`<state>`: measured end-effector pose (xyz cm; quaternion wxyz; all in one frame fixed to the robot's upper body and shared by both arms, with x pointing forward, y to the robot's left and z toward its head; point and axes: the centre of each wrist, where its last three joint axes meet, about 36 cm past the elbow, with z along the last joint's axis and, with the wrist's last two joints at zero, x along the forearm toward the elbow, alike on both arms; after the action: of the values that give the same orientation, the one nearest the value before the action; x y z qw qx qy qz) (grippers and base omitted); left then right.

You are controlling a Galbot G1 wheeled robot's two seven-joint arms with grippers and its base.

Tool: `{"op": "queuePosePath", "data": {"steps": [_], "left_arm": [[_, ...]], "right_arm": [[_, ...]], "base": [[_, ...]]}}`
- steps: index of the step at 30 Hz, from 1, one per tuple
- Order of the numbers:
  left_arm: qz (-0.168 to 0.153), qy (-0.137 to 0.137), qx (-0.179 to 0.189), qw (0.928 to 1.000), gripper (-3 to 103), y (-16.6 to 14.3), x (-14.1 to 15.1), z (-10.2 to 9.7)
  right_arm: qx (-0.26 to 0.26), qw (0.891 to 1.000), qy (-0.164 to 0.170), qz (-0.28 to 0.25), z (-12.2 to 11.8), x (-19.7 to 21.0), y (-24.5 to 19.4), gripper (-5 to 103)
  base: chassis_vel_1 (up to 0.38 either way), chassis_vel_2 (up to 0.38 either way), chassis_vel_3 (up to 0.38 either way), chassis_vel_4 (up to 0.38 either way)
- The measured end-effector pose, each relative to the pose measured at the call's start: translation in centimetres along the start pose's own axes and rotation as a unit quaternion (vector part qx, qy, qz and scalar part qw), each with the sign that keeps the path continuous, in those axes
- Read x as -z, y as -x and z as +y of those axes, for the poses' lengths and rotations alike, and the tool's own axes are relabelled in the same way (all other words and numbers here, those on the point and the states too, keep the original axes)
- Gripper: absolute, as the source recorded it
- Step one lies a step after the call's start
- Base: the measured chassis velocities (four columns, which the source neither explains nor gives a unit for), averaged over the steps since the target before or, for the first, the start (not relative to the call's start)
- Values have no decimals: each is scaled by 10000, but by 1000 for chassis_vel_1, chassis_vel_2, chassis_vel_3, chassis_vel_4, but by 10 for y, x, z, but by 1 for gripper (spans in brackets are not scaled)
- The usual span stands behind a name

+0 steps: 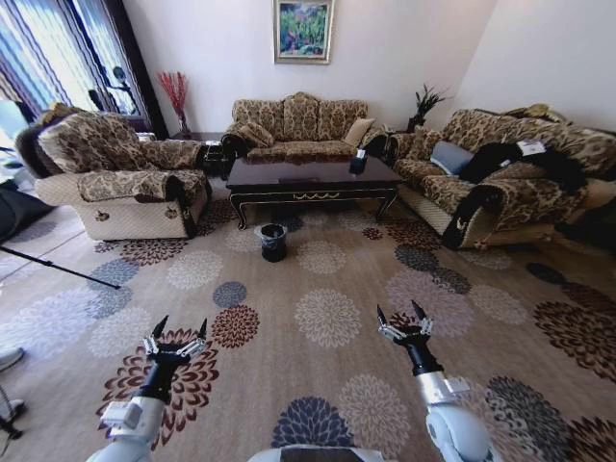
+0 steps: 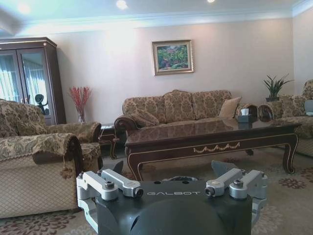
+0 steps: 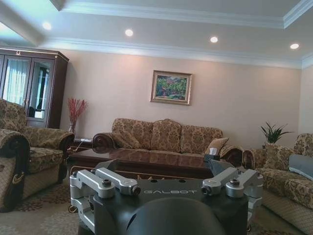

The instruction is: Move to the front of the table and pick up the trash from the floor, then place it into the trash bin.

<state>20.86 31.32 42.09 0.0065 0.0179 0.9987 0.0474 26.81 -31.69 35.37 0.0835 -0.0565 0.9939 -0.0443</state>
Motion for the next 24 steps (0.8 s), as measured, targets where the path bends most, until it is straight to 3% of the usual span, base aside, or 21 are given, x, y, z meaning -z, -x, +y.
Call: {"op": "queuePosePath", "data": {"steps": [24], "left_arm": [[0,0,0,10000,100,0,0,0]], "right_arm": [[0,10000,0,0,0,0,0,100]], "base": [[0,0,0,0]]}}
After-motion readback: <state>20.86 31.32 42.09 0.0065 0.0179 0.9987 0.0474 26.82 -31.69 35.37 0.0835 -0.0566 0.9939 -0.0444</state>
